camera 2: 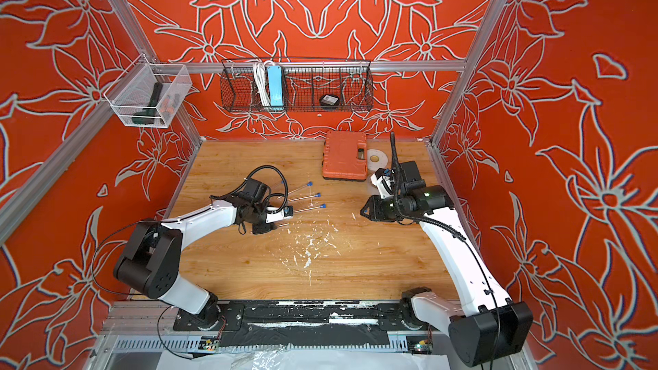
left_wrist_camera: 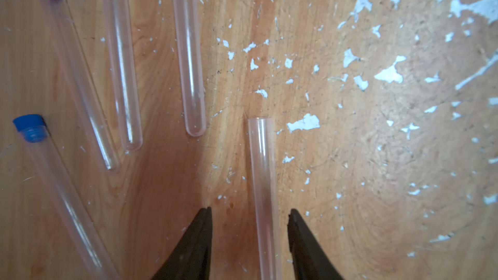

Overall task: Insert stoppers into test tubes
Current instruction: Place the test tube at the center of the board, then pick up the test tube at the center of the board.

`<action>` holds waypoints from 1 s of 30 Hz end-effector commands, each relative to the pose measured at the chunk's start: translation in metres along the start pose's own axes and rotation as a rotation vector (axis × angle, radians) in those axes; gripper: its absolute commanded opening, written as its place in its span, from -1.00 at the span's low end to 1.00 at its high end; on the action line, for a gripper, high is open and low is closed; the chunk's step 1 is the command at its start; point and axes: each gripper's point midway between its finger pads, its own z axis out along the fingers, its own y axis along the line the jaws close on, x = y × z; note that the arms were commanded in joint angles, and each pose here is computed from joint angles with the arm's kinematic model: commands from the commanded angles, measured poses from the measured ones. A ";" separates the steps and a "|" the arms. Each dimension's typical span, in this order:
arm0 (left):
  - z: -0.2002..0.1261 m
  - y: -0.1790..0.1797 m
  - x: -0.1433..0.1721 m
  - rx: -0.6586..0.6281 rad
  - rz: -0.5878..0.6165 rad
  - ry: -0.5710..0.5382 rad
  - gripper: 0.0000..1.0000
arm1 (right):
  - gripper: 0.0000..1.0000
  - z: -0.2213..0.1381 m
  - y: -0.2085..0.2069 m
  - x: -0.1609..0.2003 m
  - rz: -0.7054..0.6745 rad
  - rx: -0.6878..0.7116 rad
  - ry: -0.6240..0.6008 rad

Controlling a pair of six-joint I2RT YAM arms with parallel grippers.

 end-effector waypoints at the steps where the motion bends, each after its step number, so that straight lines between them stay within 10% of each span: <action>1: 0.004 -0.017 0.009 0.089 -0.020 0.019 -0.15 | -0.28 -0.007 0.002 -0.006 -0.015 0.008 -0.015; 30: 0.011 -0.018 0.024 0.007 -0.080 0.035 -0.86 | -0.28 0.002 0.004 -0.007 0.029 -0.023 -0.005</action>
